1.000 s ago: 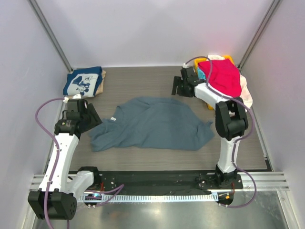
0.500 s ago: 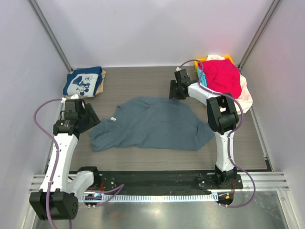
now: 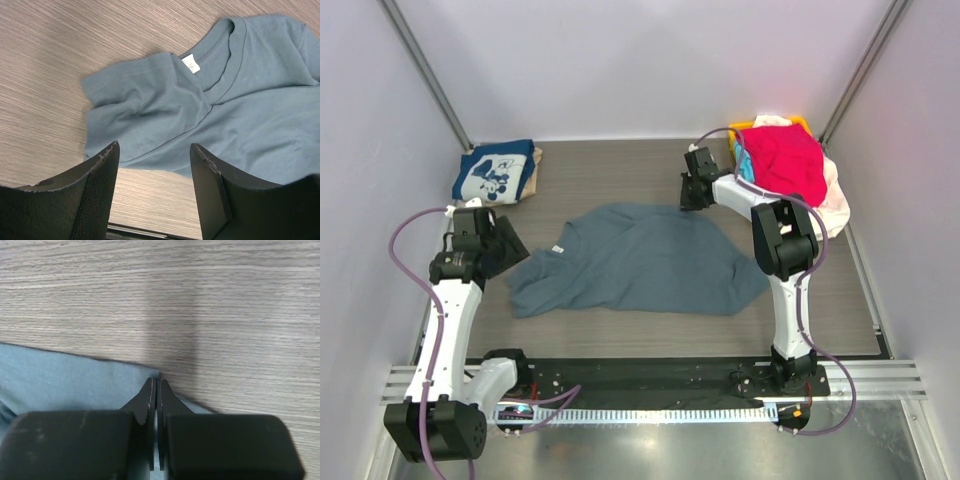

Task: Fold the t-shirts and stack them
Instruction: Flatten the tshirt out

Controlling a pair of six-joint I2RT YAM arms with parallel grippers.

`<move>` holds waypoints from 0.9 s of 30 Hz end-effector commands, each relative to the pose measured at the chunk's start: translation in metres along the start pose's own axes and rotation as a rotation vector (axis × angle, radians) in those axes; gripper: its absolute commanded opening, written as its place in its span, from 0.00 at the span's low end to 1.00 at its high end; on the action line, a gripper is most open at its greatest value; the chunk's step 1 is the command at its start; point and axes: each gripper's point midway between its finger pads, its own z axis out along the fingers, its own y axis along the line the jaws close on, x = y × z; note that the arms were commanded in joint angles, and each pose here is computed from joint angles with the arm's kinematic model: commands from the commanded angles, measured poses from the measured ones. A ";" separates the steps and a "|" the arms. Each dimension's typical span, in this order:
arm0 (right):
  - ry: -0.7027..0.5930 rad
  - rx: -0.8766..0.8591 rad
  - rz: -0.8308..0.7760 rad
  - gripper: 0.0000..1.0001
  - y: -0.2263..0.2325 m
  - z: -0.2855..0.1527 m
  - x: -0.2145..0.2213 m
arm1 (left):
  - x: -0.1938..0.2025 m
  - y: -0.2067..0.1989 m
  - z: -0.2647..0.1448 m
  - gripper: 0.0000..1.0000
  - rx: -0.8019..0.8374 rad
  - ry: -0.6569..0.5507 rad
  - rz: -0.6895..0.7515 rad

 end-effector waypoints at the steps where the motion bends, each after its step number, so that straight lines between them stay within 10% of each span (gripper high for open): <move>1: -0.094 0.015 -0.018 0.01 0.007 -0.030 -0.036 | -0.011 -0.004 -0.004 0.60 0.027 -0.035 0.006; 9: -0.366 0.058 -0.008 0.01 -0.001 -0.181 -0.098 | -0.014 -0.001 -0.003 0.58 0.017 -0.038 -0.012; 27: -0.508 0.333 0.378 0.01 -0.157 -0.283 -0.004 | 0.054 -0.001 0.043 0.61 -0.036 0.088 -0.218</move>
